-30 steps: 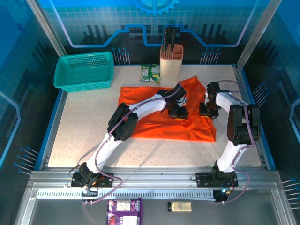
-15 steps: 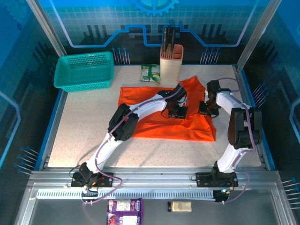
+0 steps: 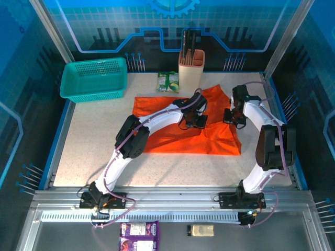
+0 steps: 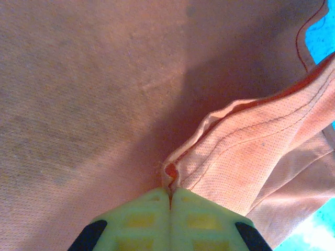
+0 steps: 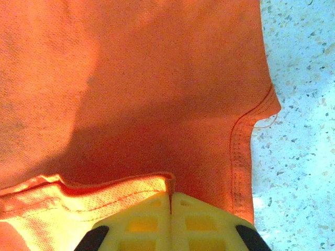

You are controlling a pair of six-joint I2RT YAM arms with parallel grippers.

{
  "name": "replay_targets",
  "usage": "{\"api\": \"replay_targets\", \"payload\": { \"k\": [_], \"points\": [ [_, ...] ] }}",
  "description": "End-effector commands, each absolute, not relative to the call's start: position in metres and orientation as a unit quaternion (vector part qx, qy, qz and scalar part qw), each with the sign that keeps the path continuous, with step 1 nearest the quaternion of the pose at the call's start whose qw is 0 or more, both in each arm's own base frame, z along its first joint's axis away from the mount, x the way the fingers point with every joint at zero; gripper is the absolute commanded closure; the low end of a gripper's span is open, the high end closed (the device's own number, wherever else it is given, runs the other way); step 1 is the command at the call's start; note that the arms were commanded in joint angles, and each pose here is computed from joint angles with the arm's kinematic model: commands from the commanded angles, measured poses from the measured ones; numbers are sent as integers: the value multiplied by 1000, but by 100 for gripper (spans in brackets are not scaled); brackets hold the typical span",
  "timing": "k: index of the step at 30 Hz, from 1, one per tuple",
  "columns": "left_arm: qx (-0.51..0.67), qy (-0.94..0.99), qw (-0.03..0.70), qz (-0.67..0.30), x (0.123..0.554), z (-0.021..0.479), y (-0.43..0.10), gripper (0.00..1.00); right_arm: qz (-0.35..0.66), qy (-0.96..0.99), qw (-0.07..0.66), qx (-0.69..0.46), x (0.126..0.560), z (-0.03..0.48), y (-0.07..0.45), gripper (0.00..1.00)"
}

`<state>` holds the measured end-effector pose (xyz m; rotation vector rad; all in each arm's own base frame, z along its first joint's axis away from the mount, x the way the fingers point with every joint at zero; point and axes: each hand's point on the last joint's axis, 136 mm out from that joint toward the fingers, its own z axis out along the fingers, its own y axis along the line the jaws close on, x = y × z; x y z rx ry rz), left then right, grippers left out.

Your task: Fold the inside-out t-shirt

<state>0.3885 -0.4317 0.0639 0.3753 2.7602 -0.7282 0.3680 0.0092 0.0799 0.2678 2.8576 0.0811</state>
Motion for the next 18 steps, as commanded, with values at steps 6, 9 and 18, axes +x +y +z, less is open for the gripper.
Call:
{"api": "replay_targets", "payload": {
  "k": [6, 9, 18],
  "points": [
    [114, 952, 144, -246, 395, 66, -431, 100, 13, 987, 136, 80, 383, 79, 9, 100],
    [110, 954, 142, -241, 397, 58, -431, 100, 5, 987, 139, 80, 387, 77, 6, 100],
    [97, 954, 158, -233, 403, 68, -426, 88, -12, 986, 146, 85, 389, 79, 0, 90]
  ]
}}
